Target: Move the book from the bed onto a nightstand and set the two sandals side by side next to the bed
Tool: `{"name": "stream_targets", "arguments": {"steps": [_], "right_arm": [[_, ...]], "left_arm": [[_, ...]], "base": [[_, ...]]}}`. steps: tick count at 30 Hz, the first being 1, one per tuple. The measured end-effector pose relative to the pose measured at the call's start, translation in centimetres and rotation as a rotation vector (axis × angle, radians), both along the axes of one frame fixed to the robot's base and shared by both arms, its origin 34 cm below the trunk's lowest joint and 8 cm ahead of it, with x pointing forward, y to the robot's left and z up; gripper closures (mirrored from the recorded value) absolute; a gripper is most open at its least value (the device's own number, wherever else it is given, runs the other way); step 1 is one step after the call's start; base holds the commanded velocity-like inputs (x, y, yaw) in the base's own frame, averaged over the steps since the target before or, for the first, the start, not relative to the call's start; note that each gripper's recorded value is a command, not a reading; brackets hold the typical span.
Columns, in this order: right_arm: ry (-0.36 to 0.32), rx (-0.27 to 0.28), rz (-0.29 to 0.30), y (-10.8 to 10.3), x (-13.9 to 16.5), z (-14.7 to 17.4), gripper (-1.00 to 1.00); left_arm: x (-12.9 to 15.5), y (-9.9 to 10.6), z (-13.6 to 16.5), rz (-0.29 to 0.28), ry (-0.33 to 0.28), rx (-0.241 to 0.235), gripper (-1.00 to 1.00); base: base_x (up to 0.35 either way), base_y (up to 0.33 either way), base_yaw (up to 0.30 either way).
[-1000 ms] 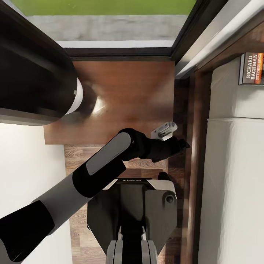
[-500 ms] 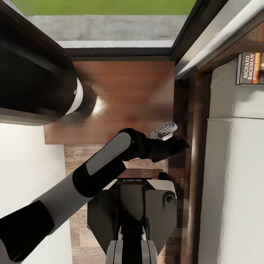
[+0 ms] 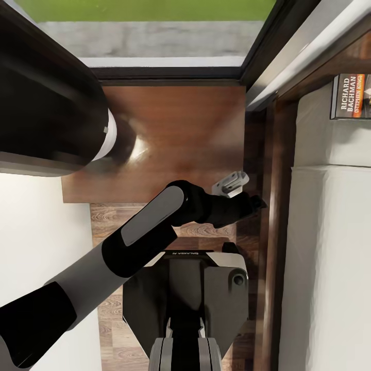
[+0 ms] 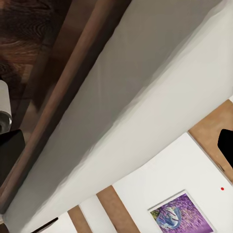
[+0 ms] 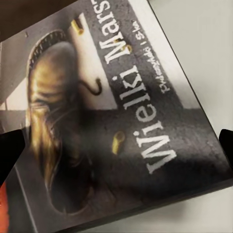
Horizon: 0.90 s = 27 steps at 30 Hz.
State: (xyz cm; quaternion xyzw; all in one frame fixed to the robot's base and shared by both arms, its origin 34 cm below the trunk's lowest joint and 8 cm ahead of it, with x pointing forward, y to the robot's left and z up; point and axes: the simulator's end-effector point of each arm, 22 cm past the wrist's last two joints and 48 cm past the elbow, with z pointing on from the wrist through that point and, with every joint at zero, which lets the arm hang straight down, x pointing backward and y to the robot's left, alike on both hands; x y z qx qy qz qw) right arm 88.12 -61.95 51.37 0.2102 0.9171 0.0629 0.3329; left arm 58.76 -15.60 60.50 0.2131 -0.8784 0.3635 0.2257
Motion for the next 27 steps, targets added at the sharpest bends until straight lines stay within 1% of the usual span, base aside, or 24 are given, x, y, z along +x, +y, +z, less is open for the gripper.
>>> {"name": "stream_targets", "arguments": {"steps": [13,27], "right_arm": [[-0.009,0.017,0.012,0.47,0.13,0.09,-1.00],[-0.012,0.019,0.015,0.52,0.17,0.16,-1.00]], "left_arm": [[0.02,-0.05,0.05,0.001,0.000,-0.002,-1.00],[0.03,-0.07,0.06,0.001,0.000,-0.002,-1.00]], "base": [[0.000,0.000,0.000],[0.000,0.000,0.000]]}}
